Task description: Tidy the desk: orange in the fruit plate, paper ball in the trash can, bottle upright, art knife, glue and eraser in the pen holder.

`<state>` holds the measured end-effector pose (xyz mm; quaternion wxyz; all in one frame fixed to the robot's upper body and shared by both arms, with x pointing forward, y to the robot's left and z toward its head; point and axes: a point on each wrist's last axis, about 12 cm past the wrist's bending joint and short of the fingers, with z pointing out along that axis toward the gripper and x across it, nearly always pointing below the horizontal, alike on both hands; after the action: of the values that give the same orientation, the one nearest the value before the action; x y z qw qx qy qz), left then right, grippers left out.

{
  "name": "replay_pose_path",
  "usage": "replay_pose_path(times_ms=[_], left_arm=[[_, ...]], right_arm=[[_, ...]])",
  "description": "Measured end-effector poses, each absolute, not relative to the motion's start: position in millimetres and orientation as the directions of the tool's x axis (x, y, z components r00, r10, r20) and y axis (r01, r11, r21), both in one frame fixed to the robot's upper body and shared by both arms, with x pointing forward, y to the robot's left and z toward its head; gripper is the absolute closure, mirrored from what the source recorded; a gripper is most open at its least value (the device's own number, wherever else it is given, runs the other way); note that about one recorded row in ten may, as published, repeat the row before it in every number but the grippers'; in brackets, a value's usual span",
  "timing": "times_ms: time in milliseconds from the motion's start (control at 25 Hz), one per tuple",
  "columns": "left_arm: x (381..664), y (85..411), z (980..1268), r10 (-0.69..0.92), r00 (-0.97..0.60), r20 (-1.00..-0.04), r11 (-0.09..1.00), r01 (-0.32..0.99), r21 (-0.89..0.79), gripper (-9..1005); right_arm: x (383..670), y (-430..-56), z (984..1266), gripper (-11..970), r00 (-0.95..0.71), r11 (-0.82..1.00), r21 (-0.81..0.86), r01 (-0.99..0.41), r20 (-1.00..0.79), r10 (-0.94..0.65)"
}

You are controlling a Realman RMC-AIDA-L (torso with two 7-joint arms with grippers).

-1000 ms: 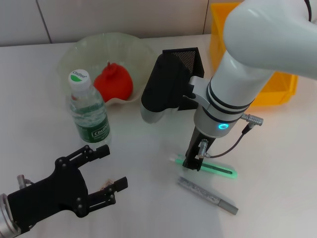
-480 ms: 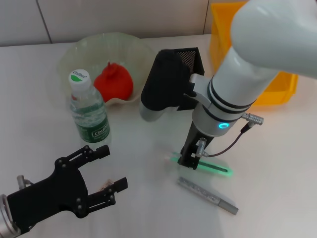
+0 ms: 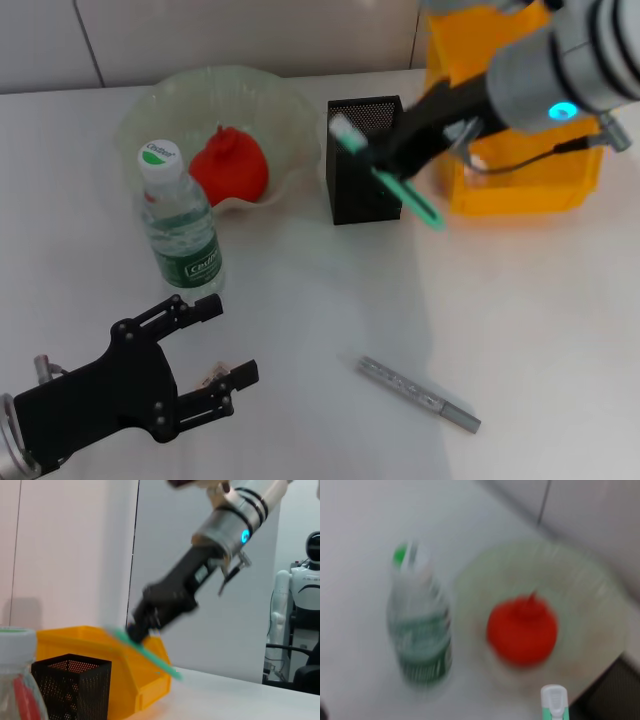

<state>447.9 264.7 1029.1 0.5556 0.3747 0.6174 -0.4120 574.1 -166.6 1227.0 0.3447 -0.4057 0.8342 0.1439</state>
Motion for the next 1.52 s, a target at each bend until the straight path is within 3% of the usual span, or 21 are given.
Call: replay_pose_path(times_ms=[280,680,880,1080,1520], left_arm=[[447.8,263.4,1029.3,0.004,-0.102,-0.995,0.371,0.924,-0.093,275],[448.8,262.2,1029.4,0.006,-0.101,-0.995,0.369,0.925,-0.092,281],[449.2,261.9,1029.8,0.005,-0.101,-0.995,0.367,0.926,-0.092,284],[449.1,261.9,1029.9,-0.001,-0.111,-0.994,0.366,0.925,-0.103,287],[453.1,259.8,1032.3,-0.001,-0.11,-0.994,0.354,0.93,-0.103,294]], right_arm=[[575.3,-210.2,1241.3,795,-0.264,0.682,-0.014,-0.731,-0.916,-0.303],[585.5,-227.3,1179.8,784,0.019,0.67,-0.08,-0.738,-0.995,-0.099],[582.7,-230.3,1151.1,776,0.107,0.694,-0.13,-0.708,-0.991,-0.076],[581.5,-236.3,1127.5,768,0.09,0.718,-0.129,-0.684,-0.992,-0.093],[585.4,-228.7,1105.2,750,0.055,0.707,-0.123,-0.696,-0.991,-0.118]])
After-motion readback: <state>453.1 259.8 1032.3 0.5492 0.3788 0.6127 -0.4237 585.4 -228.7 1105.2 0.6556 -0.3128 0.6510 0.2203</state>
